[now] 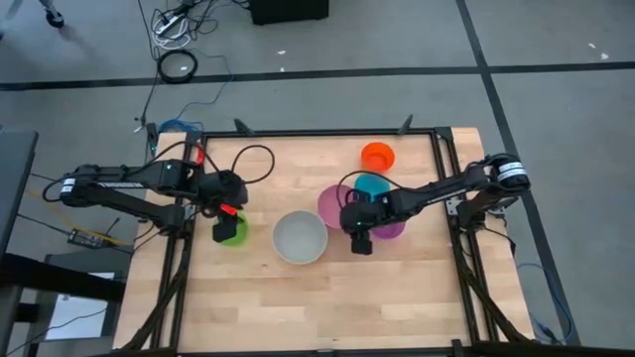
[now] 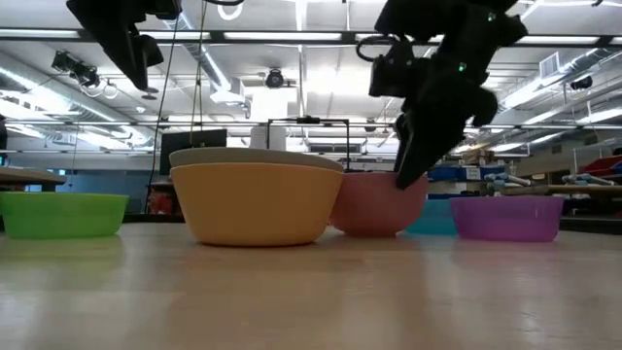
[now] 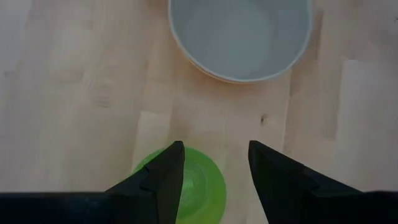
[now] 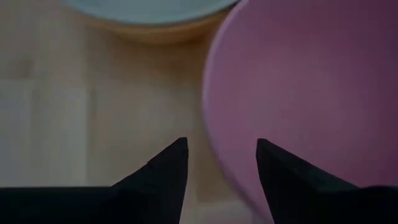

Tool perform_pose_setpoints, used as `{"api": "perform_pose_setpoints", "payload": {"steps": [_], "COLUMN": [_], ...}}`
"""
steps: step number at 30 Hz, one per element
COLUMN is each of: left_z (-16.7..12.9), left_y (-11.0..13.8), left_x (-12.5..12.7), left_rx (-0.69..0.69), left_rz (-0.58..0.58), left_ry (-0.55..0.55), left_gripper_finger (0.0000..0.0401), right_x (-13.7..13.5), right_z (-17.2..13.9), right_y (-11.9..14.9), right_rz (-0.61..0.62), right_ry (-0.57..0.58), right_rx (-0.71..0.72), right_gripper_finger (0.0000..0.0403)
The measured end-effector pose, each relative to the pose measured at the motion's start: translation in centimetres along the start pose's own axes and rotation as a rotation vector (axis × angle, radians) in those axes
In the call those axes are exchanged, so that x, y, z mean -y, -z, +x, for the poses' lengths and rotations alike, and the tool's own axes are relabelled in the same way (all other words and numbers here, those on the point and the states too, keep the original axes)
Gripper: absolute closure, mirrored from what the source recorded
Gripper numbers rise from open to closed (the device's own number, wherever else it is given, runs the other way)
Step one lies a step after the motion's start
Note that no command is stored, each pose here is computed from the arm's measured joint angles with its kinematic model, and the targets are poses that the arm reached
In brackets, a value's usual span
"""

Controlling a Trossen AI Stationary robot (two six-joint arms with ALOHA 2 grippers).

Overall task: Nest bowls inside each other
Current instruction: Stack the pink bowl on top of the gray bowl

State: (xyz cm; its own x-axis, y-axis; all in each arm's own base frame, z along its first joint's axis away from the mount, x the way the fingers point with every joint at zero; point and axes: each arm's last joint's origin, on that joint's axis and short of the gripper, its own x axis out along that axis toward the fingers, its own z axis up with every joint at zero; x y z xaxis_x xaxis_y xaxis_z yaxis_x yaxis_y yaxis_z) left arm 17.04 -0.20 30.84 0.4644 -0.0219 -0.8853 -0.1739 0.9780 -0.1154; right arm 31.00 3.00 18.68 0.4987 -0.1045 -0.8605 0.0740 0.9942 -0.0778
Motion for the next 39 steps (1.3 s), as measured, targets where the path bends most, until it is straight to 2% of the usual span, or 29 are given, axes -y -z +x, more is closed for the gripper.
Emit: {"api": "perform_pose_setpoints", "payload": {"steps": [5,7,12,17,22,24,30,33,39], "left_z": [0.0,0.0,0.0,0.0,0.0,0.0,-0.1,-0.1,-0.1], "left_y": [0.0,0.0,0.0,-0.1,-0.1,-0.2,-0.8,-1.1,-1.3], "left_x": [-0.1,-0.1,-0.1,-0.2,-0.3,-0.3,-0.3,-0.2,-0.2], "left_rx": [0.006,0.006,0.011,0.015,0.026,0.039,0.106,0.134,0.153], "left_rz": [0.000,0.000,-0.001,-0.001,-0.001,-0.002,-0.004,-0.006,-0.005], "left_ry": [-0.027,-0.037,-0.050,-0.057,-0.098,-0.105,-0.132,-0.126,-0.122], "left_gripper_finger": [0.0213,0.0213,0.0213,0.0213,0.0213,0.0213,0.0213,0.0213,0.0213], "right_x": [0.3,0.5,0.6,0.3,0.1,-0.1,-1.5,-2.3,-3.6], "right_z": [1.2,1.3,0.5,-0.7,-3.2,-4.6,-7.2,-6.9,-5.1], "right_y": [0.2,0.1,-0.1,-0.4,-1.5,-2.3,-4.4,-4.9,-4.9], "right_rz": [-0.049,-0.063,-0.120,-0.150,-0.160,-0.146,-0.161,-0.155,-0.140], "right_ry": [0.074,0.089,0.080,0.115,0.161,0.118,-0.110,-0.200,-0.289], "right_rx": [-0.006,-0.013,0.007,0.057,0.198,0.313,0.609,0.661,0.635], "right_gripper_finger": [0.0250,0.0281,0.0387,0.0399,0.0401,0.0401,0.0402,0.0402,0.0396]}}
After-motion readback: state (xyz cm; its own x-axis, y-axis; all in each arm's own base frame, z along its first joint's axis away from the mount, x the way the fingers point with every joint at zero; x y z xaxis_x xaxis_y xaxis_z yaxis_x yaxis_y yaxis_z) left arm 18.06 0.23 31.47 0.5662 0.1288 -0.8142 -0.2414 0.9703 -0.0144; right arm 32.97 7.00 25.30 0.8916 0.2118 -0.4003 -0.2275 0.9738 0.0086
